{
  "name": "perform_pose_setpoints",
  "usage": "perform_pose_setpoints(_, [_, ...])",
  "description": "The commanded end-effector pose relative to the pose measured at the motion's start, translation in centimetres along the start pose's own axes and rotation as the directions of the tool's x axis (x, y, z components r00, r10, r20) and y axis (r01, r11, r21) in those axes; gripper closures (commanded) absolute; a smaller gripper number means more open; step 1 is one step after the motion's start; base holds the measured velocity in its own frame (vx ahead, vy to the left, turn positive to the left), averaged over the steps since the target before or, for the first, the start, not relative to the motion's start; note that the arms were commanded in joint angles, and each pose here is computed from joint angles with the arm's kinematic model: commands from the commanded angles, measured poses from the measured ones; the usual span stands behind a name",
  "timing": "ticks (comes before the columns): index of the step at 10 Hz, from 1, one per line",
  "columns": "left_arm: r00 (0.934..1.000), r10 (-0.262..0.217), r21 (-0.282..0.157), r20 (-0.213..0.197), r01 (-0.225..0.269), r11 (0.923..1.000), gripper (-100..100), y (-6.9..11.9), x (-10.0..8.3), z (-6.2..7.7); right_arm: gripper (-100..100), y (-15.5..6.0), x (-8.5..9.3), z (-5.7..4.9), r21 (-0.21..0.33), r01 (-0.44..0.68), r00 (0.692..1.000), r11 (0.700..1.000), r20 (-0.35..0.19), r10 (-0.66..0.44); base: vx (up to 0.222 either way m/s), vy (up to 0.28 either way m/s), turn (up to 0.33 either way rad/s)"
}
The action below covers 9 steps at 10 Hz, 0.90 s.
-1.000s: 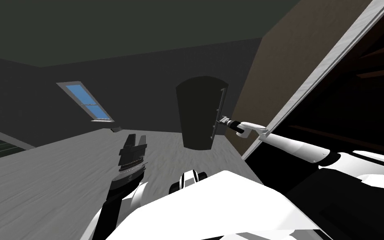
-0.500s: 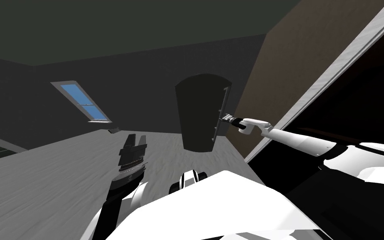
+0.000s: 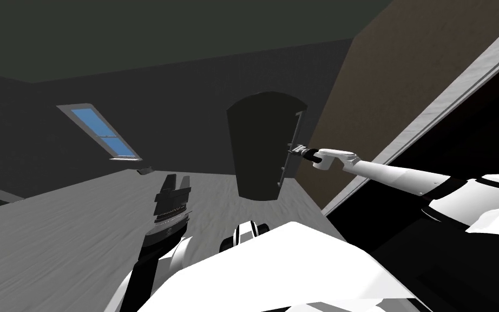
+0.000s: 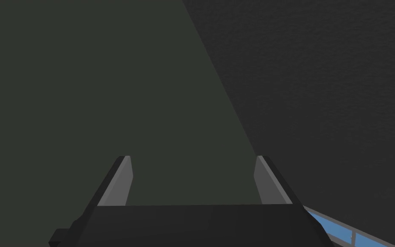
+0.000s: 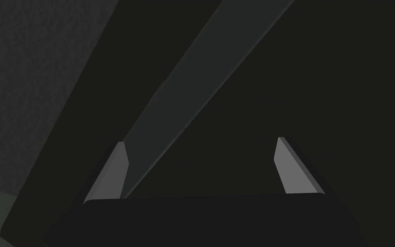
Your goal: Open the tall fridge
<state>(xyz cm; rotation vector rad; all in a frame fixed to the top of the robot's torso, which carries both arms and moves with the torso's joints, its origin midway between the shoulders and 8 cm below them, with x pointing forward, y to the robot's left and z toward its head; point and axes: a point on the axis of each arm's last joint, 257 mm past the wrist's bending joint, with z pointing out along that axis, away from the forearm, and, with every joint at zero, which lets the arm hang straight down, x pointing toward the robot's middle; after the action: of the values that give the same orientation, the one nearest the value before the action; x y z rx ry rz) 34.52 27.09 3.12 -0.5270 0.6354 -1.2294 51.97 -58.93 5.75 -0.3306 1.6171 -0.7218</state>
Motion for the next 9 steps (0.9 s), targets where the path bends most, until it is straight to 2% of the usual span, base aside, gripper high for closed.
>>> perform_pose_setpoints(1, [1.0000, 0.000, 0.000, 0.000, 0.000, 1.0000, 0, 0.0, 0.0, 0.0, -100, -3.2, -0.1, 0.2, 0.051, -0.009, 1.000, 0.999, -0.025, 0.010, 0.133, 0.029, -0.013])
perform_pose_setpoints(4, [1.0000, 0.000, 0.000, 0.000, 0.000, 1.0000, 0, 0.0, 0.0, 0.0, -100, -3.0, -0.1, 0.1, 0.049, -0.009, 1.000, 0.999, -0.024, 0.010, 0.034, 0.000, -0.005])
perform_pose_setpoints(5, [1.0000, 0.000, 0.000, 0.000, 0.000, 1.0000, 0, 0.0, 0.0, 0.0, 100, -3.0, -0.1, 0.1, 0.049, -0.009, 1.000, 0.999, -0.024, 0.010, 0.004, -0.006, -0.026])
perform_pose_setpoints(6, [1.0000, 0.000, 0.000, 0.000, 0.000, 1.0000, 0, 0.0, 0.0, 0.0, 100, -4.1, 0.5, 0.1, 0.075, -0.008, 0.999, 0.997, -0.041, 0.011, -0.012, 0.120, -0.069])
perform_pose_setpoints(8, [1.0000, -0.001, 0.000, 0.000, 0.001, 1.0000, 0, 0.0, 0.0, 0.0, 100, -5.6, 1.7, 0.0, 0.115, -0.007, 0.997, 0.993, -0.074, 0.016, -0.102, 0.300, -0.150])
perform_pose_setpoints(9, [1.0000, -0.001, 0.000, 0.000, 0.001, 1.0000, 0, 0.0, 0.0, 0.0, 100, -5.6, 1.7, 0.0, 0.115, -0.007, 0.997, 0.993, -0.074, 0.016, -0.095, 0.243, -0.083])
